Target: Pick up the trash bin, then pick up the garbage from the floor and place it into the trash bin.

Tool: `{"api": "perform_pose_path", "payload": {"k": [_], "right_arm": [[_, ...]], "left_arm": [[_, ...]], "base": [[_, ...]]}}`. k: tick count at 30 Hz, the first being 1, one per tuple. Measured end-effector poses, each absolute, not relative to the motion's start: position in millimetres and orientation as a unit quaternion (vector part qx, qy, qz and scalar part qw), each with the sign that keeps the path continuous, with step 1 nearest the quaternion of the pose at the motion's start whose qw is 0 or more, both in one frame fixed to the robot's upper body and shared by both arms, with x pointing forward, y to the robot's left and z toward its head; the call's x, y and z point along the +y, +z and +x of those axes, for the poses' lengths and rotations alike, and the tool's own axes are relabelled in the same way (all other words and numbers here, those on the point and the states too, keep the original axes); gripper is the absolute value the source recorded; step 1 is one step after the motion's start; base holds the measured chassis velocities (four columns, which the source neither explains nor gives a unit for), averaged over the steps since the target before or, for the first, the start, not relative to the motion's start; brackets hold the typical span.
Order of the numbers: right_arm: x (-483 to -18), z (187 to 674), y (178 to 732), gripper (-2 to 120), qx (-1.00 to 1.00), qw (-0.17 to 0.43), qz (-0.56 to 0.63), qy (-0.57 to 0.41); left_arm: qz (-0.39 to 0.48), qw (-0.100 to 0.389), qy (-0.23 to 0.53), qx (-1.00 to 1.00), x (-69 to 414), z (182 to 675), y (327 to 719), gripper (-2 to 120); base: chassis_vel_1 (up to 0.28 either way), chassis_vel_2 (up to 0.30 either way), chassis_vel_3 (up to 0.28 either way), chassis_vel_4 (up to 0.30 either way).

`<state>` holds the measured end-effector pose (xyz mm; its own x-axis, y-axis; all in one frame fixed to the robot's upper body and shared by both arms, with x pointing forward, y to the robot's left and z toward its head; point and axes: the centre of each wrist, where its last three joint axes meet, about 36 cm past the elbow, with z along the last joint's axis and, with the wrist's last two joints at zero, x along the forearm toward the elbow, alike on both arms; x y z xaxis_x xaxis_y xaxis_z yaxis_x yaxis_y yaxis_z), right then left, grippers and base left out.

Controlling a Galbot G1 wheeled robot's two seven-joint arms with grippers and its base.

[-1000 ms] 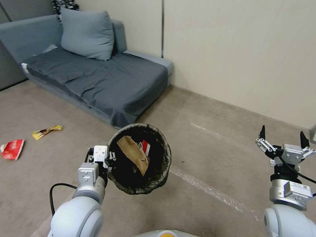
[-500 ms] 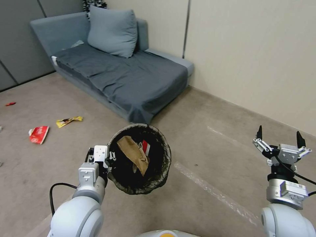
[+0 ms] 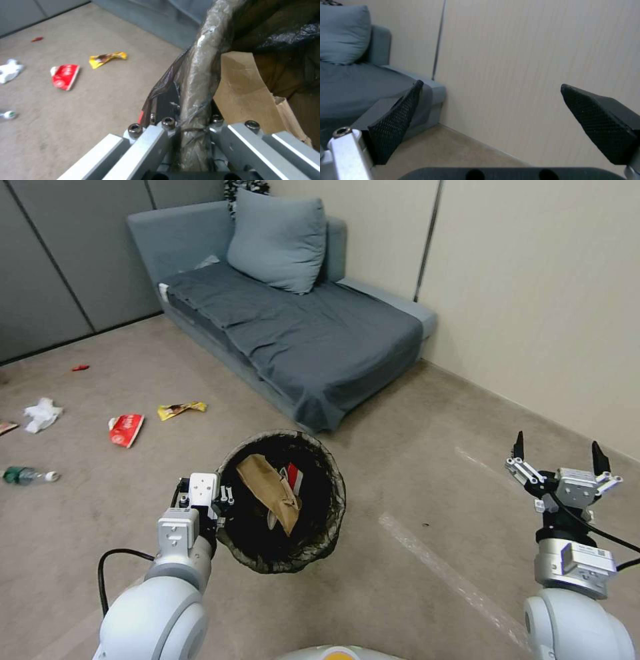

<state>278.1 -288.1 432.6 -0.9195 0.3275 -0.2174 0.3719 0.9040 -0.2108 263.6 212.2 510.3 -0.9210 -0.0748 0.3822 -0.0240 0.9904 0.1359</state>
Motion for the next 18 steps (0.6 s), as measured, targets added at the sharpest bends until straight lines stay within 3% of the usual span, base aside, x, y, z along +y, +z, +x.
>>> {"api": "perform_pose_path", "payload": {"k": [18], "right_arm": [[-290.5, 281.7, 436.8, 100, 0.972, 0.083, 0.177, -0.127]], "left_arm": [[0.03, 0.195, -0.06, -0.978, 213.8, 265.8, 510.5, 0]], "base": [[0.061, 0.065, 0.066, 0.066]]}}
